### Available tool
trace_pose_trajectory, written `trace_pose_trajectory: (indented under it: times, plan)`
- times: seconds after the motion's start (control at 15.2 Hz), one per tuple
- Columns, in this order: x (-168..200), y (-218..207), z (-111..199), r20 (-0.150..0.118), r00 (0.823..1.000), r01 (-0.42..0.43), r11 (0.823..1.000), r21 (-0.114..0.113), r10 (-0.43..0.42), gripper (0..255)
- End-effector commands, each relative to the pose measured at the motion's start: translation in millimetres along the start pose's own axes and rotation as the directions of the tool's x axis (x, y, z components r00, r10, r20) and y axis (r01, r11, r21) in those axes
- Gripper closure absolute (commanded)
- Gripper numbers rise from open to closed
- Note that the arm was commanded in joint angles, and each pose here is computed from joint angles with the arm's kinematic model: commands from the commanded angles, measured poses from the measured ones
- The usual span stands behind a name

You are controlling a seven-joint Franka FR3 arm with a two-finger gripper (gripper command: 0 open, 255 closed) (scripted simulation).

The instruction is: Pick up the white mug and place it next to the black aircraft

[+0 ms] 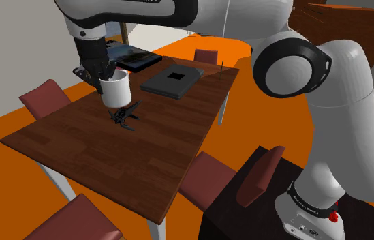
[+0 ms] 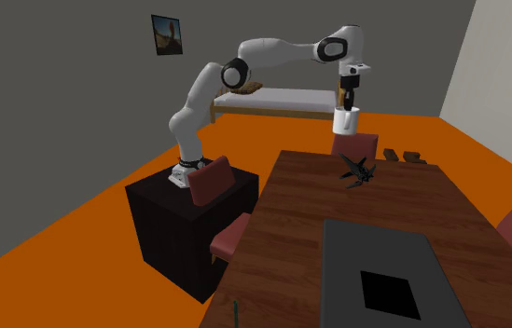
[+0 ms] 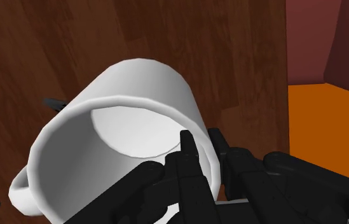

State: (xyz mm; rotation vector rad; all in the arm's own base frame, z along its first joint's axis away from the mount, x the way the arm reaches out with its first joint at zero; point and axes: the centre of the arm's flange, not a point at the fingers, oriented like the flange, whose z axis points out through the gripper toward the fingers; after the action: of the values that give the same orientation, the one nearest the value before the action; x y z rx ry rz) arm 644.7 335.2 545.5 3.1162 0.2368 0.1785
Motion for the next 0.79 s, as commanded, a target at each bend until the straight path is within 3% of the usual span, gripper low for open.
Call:
trace_pose_trajectory:
  times: [0.0,0.73]
  plan:
    - [-1,-1,11,-0.001,1.000,0.000,1.000,0.000,0.000,255]
    - [-7,-2,68,-0.001,1.000,0.000,1.000,0.000,0.000,255]
